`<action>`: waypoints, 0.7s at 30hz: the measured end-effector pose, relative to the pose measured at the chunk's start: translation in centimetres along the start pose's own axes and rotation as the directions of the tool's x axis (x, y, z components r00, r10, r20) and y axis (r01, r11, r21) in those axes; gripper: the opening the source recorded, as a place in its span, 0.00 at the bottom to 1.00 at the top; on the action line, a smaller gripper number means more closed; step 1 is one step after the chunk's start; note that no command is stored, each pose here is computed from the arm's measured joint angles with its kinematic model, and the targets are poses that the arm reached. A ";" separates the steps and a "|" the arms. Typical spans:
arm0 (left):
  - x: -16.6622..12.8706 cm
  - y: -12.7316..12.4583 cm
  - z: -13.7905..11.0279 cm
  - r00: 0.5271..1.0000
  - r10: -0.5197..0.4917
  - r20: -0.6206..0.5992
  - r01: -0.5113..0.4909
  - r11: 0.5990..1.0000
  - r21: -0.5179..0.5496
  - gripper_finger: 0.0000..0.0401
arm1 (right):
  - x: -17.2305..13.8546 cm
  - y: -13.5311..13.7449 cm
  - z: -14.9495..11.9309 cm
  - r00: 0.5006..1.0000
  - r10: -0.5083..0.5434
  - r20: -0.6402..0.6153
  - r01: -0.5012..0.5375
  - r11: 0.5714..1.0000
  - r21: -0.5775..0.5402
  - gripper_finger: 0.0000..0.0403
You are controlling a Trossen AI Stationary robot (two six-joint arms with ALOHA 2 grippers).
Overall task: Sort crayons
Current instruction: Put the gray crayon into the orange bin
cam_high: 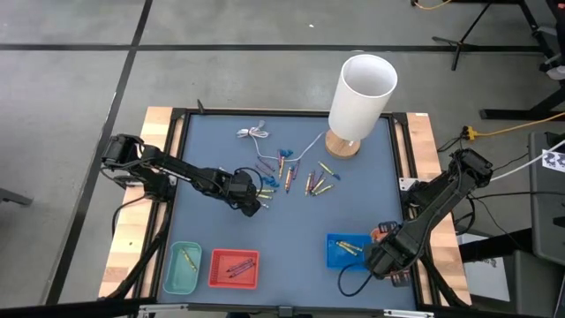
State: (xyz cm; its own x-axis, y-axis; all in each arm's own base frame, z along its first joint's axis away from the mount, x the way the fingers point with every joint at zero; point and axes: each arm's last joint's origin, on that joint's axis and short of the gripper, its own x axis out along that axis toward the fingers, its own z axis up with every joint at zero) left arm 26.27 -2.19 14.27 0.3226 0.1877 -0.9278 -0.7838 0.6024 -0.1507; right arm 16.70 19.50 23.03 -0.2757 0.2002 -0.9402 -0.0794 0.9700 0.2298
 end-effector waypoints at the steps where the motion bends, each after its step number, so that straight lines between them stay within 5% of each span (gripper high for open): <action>1: 0.0 0.0 0.0 1.000 -0.001 0.002 0.001 1.000 0.000 0.30 | 0.0 0.0 0.0 1.000 0.008 -0.007 -0.008 1.000 0.011 0.33; 12: 0.0 0.0 0.0 1.000 -0.001 0.005 0.001 1.000 -0.005 0.30 | 0.0 0.1 0.0 1.000 0.019 -0.012 -0.018 0.991 0.130 0.33; 21: 0.0 0.0 0.1 1.000 0.008 0.021 -0.008 1.000 0.001 0.30 | 0.0 0.5 0.3 0.997 0.078 0.000 -0.077 0.990 0.118 0.33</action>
State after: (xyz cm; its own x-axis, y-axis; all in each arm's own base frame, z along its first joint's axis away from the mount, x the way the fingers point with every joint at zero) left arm 26.32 -2.13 14.29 0.3274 0.2091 -0.9214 -0.7858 0.6018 -0.1427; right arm 16.94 19.99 23.08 -0.2806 0.2749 -0.9196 0.0557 0.9612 0.2703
